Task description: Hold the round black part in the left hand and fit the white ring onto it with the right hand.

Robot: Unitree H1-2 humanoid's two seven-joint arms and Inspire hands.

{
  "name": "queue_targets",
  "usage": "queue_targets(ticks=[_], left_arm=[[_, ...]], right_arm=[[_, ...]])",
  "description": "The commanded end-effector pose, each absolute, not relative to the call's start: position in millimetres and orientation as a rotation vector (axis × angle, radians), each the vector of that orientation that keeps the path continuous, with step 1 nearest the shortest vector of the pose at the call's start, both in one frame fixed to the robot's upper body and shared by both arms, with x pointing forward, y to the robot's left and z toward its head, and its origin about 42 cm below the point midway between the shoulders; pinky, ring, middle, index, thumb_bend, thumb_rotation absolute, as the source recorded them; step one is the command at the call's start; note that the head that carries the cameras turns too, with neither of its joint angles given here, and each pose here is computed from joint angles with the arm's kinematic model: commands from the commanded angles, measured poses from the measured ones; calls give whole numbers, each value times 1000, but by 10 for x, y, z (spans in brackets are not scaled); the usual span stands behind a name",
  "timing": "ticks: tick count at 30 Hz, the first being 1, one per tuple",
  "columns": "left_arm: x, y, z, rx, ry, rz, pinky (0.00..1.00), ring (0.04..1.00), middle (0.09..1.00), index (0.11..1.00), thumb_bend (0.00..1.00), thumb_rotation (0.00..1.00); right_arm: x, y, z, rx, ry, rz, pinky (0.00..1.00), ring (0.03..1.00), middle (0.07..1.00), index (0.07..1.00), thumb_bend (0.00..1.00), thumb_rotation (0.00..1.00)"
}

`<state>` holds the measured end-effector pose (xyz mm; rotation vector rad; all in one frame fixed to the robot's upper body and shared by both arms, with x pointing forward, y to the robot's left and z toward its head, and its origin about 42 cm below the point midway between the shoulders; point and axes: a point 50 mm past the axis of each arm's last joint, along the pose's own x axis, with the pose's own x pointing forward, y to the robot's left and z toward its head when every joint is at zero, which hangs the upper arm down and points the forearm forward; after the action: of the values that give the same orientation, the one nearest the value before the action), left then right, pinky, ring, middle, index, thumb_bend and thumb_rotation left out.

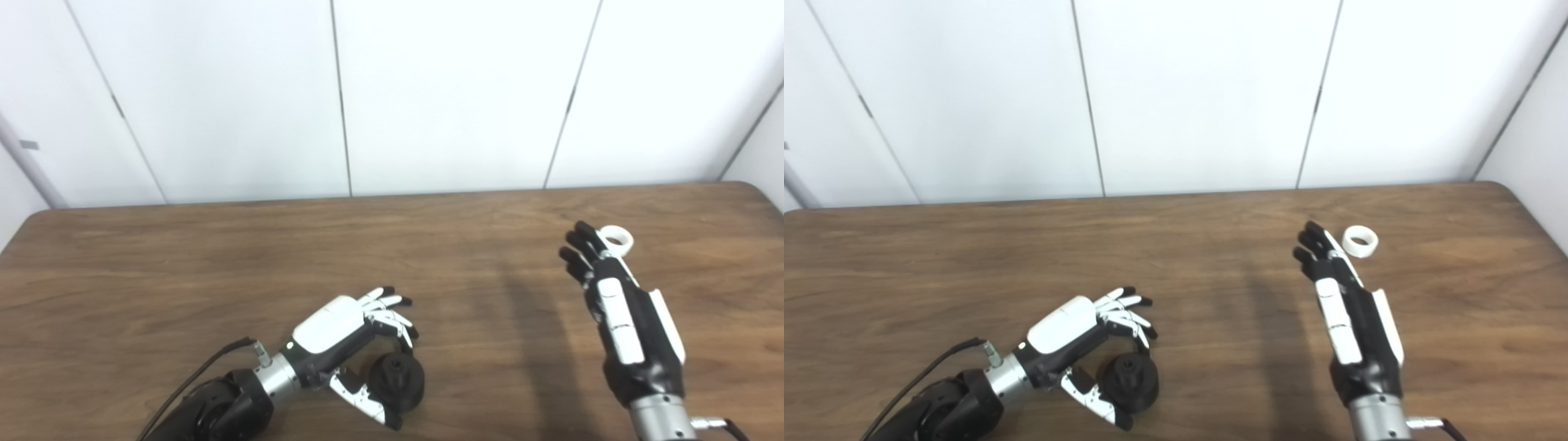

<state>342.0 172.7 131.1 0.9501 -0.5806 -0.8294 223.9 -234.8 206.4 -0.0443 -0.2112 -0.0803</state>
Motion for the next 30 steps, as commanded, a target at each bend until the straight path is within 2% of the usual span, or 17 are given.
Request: queue_targets(ticks=[1,9,14,30], left_arm=[[3593,1734,1505,965,-660,-788,1000,932,737,481,524,51],[3679,1748,1375,1037,-662,-813,1000,928,742,481,524,50],[3734,1790,1310,1105,-676,-822,1000,939,751,482,523,49],[3734,1859,1136,1120,-662,-803,1000,924,747,482,524,49]], right_arm=[[2199,-2306,2204,-48,-307,-84,913,882,895,894,353,869],[2169,-2317,2322,-74,-331,-110,863,864,887,883,404,860],[2132,-2318,2384,-73,-337,-108,914,886,898,883,423,857],[2093,-2420,2503,-114,-358,-122,889,877,894,879,432,857]])
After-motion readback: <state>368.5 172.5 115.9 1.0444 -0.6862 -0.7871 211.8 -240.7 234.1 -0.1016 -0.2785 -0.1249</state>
